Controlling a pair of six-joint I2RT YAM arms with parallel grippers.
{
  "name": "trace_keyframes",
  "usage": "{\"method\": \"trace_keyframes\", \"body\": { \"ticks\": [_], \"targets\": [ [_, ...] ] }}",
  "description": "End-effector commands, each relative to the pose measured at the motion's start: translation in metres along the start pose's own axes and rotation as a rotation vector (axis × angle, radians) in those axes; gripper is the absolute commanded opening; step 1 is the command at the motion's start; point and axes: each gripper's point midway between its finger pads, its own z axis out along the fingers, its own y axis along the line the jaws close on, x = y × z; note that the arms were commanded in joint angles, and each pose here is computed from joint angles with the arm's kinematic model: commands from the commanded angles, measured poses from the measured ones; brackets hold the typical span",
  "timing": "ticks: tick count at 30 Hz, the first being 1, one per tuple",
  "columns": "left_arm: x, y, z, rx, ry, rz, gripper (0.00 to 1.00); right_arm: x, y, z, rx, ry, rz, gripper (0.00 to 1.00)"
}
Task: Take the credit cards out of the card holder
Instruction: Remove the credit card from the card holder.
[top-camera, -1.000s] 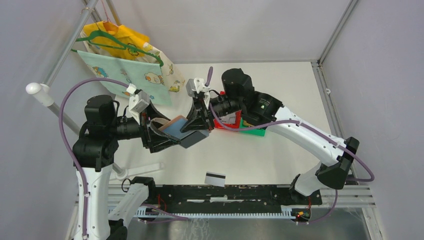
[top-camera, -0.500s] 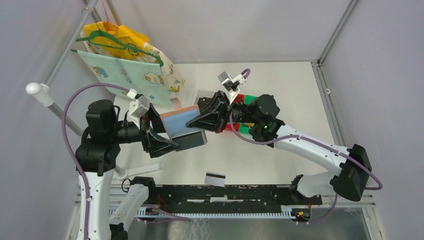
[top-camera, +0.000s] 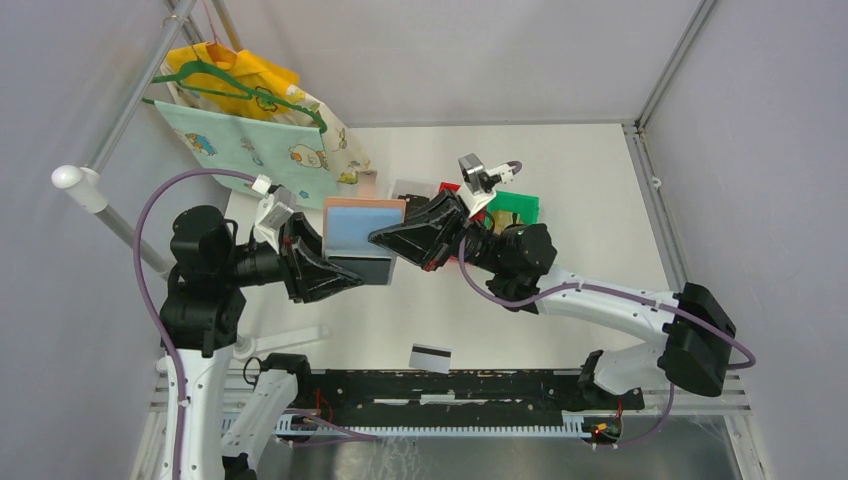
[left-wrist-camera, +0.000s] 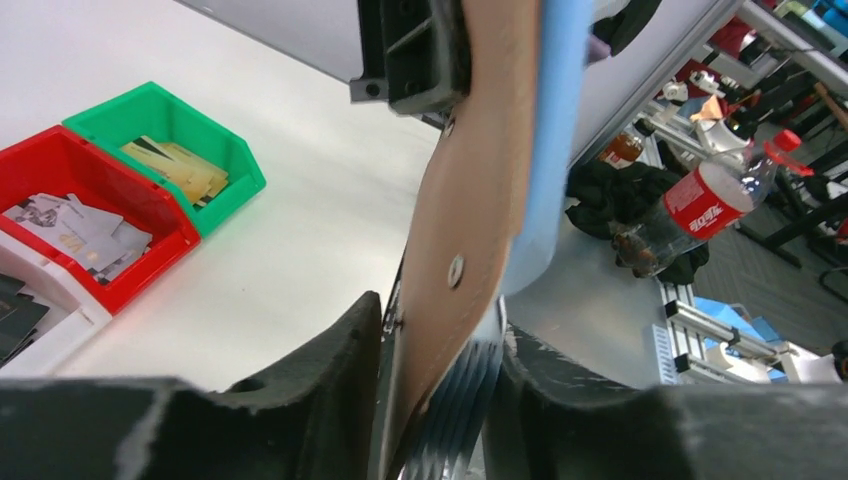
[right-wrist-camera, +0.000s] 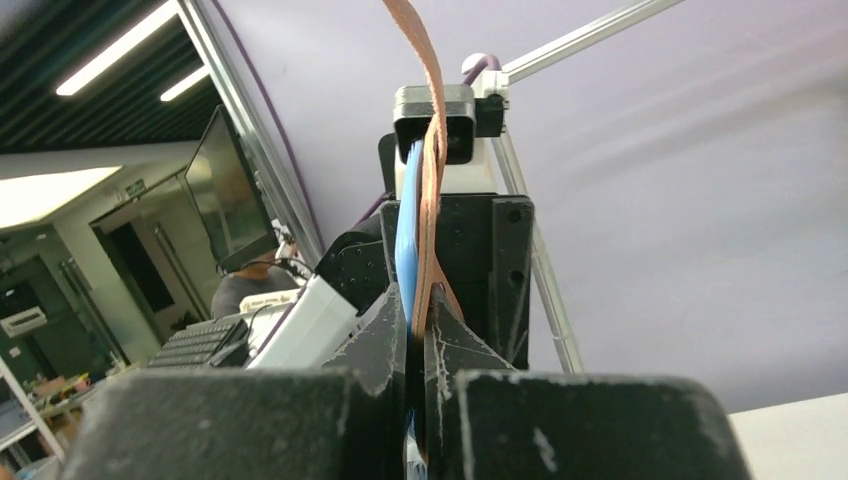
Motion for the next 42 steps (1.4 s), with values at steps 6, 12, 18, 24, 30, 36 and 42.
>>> {"method": "trace_keyframes", "body": {
  "ticks": [6,12,18,24,30,36,42],
  "targets": [
    [-0.009,-0.002,0.0,0.0,-0.012,0.02,0.07,-0.017,0.011,-0.002,-0.037,-0.165,0.027,0.0],
    [-0.003,0.011,-0.002,-0.063,0.033,0.031,0.02,-0.005,0.001,-0.012,0.027,-0.037,-0.085,0.33],
    [0.003,0.017,-0.005,-0.087,0.073,0.076,0.02,0.009,-0.021,-0.012,0.08,0.202,-0.188,0.56],
    [0.01,0.02,-0.006,-0.081,0.114,0.082,0.02,0.025,-0.039,-0.014,0.1,0.402,-0.29,0.58],
    [0.017,0.02,-0.01,-0.081,0.16,0.105,0.02,0.021,-0.052,-0.017,0.116,0.521,-0.434,0.54],
    [0.022,0.021,-0.011,-0.078,0.179,0.113,0.02,0.015,-0.06,-0.019,0.142,0.609,-0.546,0.47],
    [0.031,0.02,-0.013,-0.062,0.214,0.109,0.02,0.011,-0.054,-0.013,0.071,0.662,-0.615,0.51]
  ]
}}
